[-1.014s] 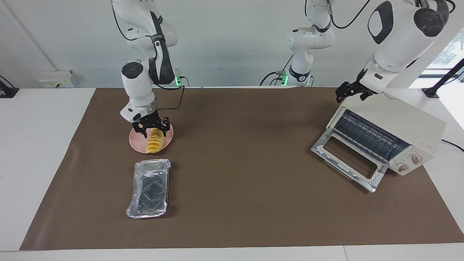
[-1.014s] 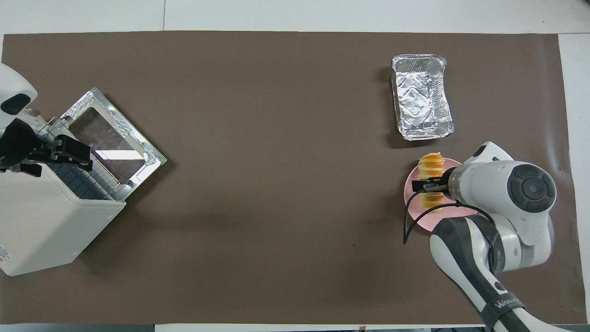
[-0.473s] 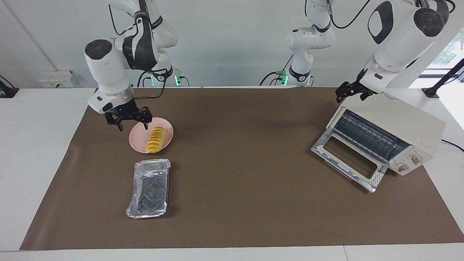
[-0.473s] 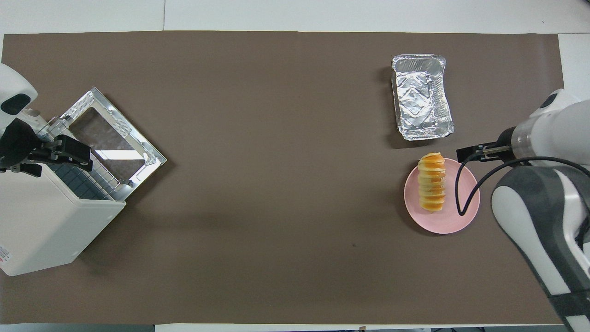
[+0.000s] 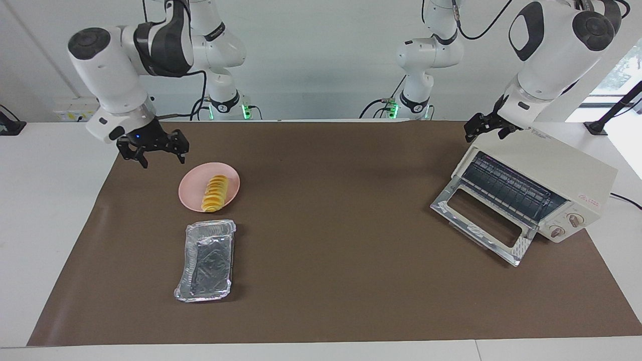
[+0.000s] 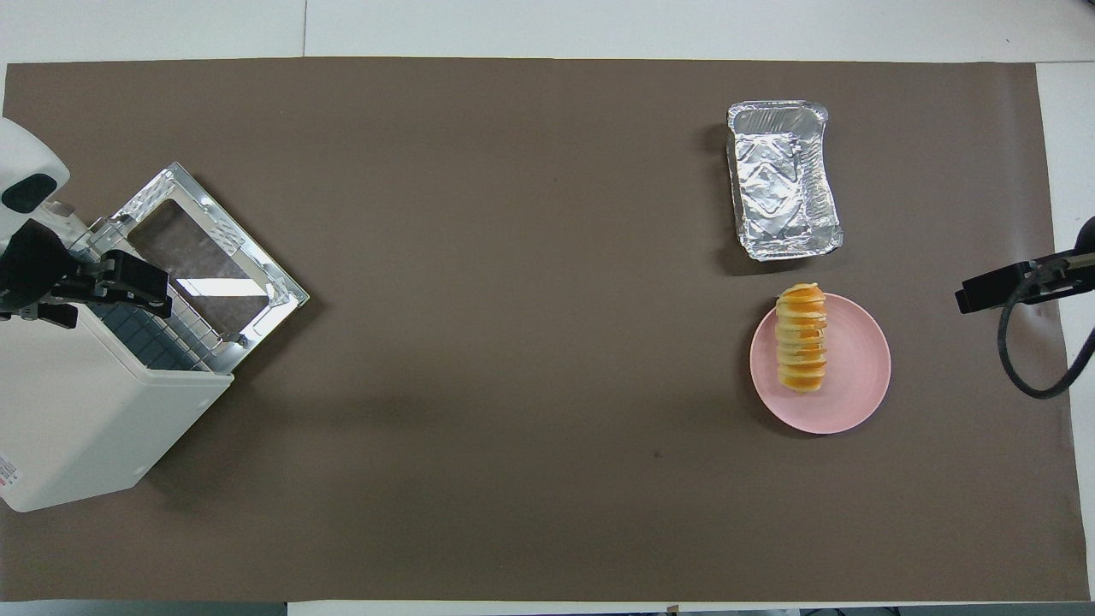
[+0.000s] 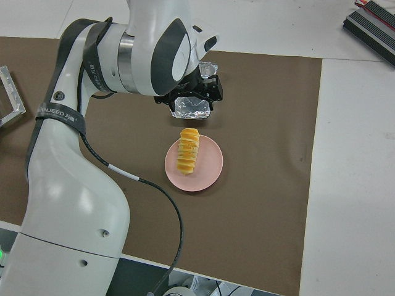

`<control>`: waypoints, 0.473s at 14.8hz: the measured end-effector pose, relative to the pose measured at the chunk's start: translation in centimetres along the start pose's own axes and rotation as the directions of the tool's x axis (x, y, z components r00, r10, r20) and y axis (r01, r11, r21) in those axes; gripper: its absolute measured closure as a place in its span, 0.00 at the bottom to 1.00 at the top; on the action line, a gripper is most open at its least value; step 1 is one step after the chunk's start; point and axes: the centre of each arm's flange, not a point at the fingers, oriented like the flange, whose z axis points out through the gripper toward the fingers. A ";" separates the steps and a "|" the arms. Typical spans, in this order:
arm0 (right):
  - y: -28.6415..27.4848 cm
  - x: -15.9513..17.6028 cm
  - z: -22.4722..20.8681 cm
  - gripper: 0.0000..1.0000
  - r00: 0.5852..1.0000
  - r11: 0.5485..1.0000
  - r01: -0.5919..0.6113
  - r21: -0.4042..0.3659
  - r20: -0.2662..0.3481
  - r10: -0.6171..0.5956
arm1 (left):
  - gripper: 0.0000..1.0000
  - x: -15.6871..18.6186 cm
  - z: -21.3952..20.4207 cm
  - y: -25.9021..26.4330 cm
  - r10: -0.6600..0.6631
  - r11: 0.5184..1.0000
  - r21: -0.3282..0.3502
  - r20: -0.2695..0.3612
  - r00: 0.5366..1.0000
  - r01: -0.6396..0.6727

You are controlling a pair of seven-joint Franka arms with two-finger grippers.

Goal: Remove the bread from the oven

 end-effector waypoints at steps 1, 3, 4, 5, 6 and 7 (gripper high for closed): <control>-0.1 -0.4 -0.9 0.00 1.000 1.000 0.002 0.002 0.010 -0.002 | 0.00 0.0 0.0 0.0 0.000 1.000 0.000 0.000 1.000 0.000; 0.1 -1.0 -2.3 0.00 1.000 1.000 0.019 0.006 0.023 -0.019 | 0.00 0.0 0.0 0.0 0.000 1.000 0.000 0.000 1.000 0.000; 0.5 -1.2 -2.7 0.00 0.999 1.000 0.028 0.007 0.023 -0.029 | 0.00 0.0 0.0 0.0 0.000 1.000 0.000 0.000 1.000 0.000; 1.1 -1.3 -2.8 0.00 0.999 0.999 0.035 0.008 0.020 -0.035 | 0.00 0.0 0.0 0.0 0.000 1.000 0.000 0.000 1.000 0.000; 1.9 -1.2 -2.7 0.00 0.999 0.999 0.038 0.009 0.017 -0.039 | 0.00 0.0 0.0 0.0 0.000 1.000 0.000 0.000 1.000 0.000; 2.3 -1.0 -2.5 0.00 0.999 0.999 0.039 0.007 0.008 -0.039 | 0.00 0.0 0.0 0.0 0.000 1.000 0.000 0.000 1.000 0.000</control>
